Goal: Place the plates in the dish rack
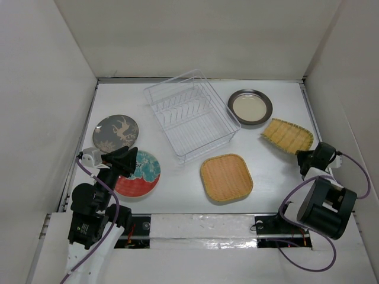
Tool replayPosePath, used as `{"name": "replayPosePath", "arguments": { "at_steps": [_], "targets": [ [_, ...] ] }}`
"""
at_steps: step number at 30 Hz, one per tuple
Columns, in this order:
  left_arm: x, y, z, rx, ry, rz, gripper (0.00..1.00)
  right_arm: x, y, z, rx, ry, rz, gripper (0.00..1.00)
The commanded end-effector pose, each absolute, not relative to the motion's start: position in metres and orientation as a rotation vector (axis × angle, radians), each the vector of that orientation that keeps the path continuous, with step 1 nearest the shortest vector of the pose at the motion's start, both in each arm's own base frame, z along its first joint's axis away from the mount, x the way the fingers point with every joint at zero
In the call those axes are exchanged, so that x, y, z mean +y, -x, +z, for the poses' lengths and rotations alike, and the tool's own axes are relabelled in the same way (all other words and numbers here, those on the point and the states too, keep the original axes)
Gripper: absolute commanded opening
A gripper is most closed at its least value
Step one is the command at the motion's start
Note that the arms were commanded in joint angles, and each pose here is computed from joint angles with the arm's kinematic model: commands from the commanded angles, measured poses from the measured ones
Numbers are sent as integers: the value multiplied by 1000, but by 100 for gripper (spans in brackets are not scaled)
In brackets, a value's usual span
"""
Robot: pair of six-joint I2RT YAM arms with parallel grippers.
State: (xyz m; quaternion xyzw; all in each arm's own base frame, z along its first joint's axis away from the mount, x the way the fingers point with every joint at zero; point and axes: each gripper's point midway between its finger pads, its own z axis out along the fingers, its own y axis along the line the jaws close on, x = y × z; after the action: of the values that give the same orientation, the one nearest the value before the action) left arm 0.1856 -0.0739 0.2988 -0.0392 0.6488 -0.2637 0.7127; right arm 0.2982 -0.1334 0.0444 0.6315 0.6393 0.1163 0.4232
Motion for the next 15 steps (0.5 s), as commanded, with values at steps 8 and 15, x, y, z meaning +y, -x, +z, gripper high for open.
{"name": "replayPosePath", "arguments": {
  "at_steps": [8,15],
  "targets": [
    [-72,-184,309,1406,98,-590,40,-141,-293,220,1263,-1244,239,0],
    [-75,-187,306,1425,91,-593,49,-51,-326,371,1249,-718,450,0]
  ]
}}
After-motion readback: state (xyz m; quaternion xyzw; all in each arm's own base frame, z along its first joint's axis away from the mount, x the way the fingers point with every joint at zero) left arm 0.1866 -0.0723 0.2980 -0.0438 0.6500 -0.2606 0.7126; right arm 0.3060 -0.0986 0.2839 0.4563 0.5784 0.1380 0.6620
